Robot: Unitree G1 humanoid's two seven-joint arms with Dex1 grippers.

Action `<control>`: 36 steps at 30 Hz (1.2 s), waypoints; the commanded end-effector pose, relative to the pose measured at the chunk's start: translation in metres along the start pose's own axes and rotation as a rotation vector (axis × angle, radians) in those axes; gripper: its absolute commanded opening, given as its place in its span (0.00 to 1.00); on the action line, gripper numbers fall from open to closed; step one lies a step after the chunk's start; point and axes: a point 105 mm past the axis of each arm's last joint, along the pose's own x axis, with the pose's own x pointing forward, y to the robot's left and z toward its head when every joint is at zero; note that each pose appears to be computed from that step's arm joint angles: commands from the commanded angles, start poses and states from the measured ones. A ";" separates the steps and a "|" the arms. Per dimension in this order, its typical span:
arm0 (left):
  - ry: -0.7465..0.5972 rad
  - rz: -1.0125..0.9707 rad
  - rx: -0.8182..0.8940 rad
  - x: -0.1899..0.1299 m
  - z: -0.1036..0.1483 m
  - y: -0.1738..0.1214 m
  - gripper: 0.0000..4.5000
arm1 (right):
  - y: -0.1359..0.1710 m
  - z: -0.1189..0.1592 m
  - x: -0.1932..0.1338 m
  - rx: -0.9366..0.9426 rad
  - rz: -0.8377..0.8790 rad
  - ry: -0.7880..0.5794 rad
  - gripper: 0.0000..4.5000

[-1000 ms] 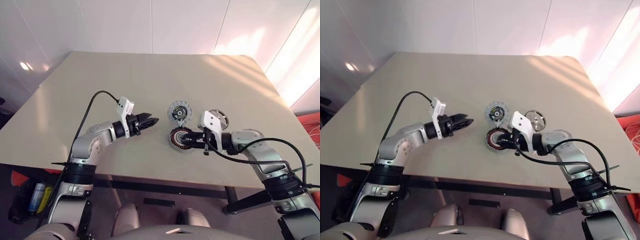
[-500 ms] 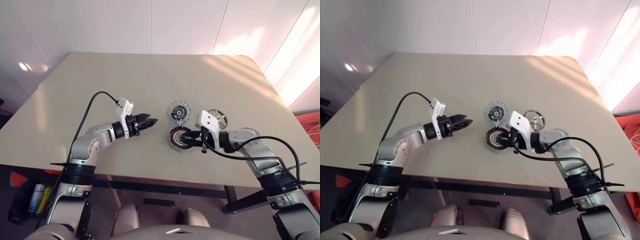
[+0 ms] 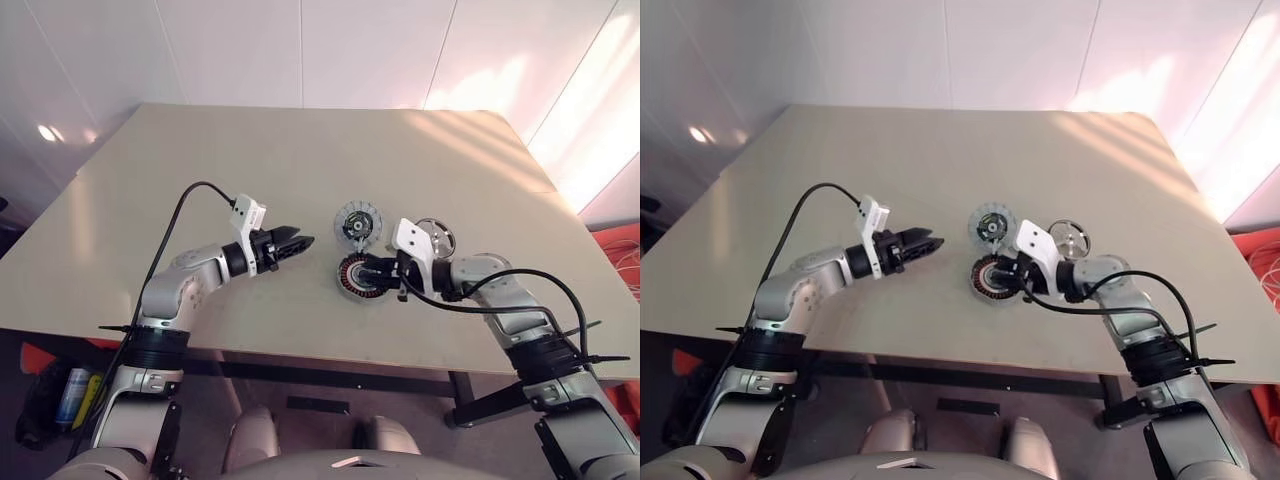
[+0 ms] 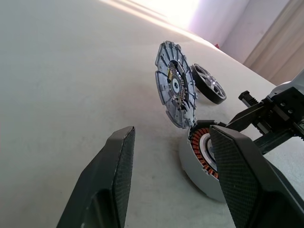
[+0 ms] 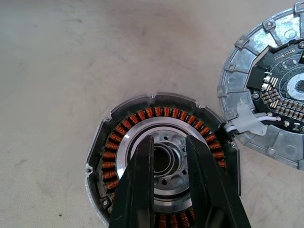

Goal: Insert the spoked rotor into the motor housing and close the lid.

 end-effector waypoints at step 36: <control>-0.025 -0.011 0.062 0.003 0.013 0.000 0.59 | 0.008 0.011 -0.001 -0.014 0.019 -0.046 0.25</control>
